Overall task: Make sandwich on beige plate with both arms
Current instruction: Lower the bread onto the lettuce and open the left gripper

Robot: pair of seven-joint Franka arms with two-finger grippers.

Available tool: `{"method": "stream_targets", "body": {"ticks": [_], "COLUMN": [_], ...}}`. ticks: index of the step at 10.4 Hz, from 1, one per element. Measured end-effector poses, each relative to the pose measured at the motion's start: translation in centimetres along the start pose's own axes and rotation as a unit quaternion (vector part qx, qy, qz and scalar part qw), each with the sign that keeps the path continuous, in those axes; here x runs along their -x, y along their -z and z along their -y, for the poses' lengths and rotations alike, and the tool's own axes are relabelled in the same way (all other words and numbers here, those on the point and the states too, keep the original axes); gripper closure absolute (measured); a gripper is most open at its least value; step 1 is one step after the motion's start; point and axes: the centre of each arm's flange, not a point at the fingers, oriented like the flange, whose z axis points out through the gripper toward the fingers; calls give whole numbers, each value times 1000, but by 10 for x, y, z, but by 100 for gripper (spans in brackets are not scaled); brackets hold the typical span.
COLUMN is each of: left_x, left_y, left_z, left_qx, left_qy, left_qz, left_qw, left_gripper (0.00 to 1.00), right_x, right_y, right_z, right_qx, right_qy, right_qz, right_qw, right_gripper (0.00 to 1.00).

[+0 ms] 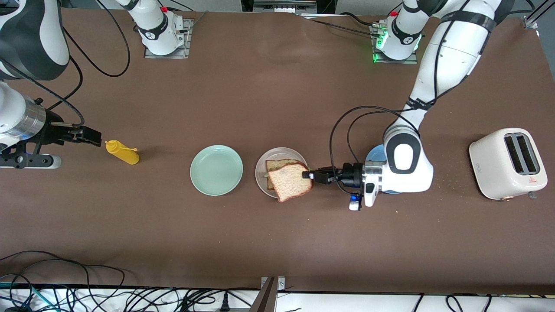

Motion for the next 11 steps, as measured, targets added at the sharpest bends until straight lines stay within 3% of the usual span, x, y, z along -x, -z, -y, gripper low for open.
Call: {"method": "stream_targets", "body": {"ticks": [5, 11], "left_x": [8, 21], "left_y": [-24, -36], "left_z": [28, 64], "left_qx": [-21, 4], "left_qy": [-1, -30], "left_qz": [-4, -35], "left_qw": [1000, 999], "left_gripper": [92, 92], "right_x": [0, 0], "right_y": [0, -1], "right_z": [-2, -2], "right_qx": [0, 0], "right_qy": [-2, -2], "right_qz": [0, 0], "right_qw": [1000, 1000], "right_gripper": [0, 0]}}
